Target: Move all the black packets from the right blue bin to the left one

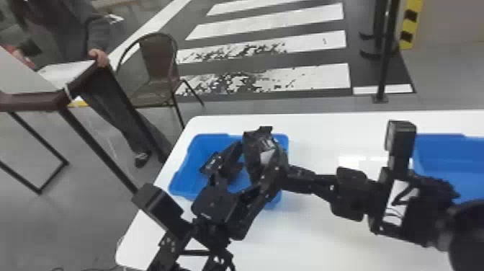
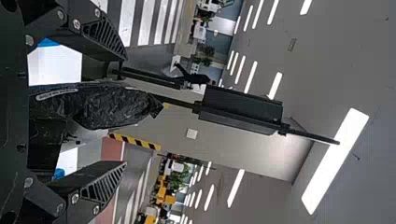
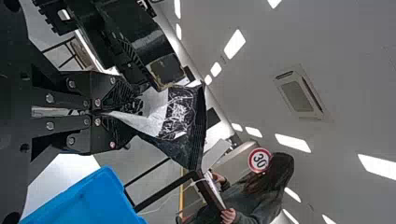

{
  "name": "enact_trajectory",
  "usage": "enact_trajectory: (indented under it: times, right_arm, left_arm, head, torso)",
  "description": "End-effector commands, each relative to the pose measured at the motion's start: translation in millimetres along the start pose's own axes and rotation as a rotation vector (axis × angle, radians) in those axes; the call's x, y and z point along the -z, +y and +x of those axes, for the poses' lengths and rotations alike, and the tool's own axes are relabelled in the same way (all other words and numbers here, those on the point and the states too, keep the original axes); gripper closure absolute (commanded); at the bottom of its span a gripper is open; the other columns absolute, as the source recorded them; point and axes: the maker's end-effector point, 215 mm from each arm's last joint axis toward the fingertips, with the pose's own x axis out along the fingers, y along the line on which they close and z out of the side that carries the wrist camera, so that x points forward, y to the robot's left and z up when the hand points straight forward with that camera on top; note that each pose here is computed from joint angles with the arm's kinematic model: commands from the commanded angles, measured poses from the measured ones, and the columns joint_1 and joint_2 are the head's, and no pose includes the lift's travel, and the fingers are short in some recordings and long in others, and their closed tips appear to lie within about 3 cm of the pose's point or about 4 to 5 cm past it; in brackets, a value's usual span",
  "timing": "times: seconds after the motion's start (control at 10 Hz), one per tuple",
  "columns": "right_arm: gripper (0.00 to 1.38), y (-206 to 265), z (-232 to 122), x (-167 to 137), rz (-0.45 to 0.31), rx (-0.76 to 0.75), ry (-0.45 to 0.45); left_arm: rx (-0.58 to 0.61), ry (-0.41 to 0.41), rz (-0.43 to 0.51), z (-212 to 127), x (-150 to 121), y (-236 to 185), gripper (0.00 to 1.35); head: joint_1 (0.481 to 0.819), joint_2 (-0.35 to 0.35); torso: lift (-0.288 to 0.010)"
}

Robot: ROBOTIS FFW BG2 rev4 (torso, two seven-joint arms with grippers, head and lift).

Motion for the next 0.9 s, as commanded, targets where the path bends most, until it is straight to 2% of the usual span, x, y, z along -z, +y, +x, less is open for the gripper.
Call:
enact_trajectory:
  times: [0.0, 0.2, 0.6, 0.7, 0.8]
  right_arm:
    - [1.11, -1, -1, -4, -0.003, 0.002, -0.017]
    - [1.11, -6, -2, -13, -0.010, 0.014, -0.039]
    - [1.07, -10, -1, -21, -0.025, 0.026, -0.044]
    - [0.72, -12, -1, -23, -0.012, 0.029, -0.058]
    - [0.29, -16, -5, -27, -0.011, 0.040, -0.070]
  left_arm:
    - [-0.010, 0.062, 0.010, -1, 9, 1, 1.27]
    - [-0.022, 0.083, 0.082, -3, 0, 5, 1.22]
    - [-0.026, 0.065, 0.105, -3, -7, 5, 1.22]
    - [-0.036, 0.047, 0.109, -4, -12, 7, 1.22]
    - [-0.053, 0.034, 0.112, -7, -16, 11, 1.22]
  head:
    - [0.695, 0.350]
    - [0.695, 0.350]
    - [0.695, 0.350]
    - [0.695, 0.350]
    - [0.695, 0.350]
  torso:
    - [-0.140]
    - [-0.140]
    - [-0.140]
    - [-0.140]
    - [-0.140]
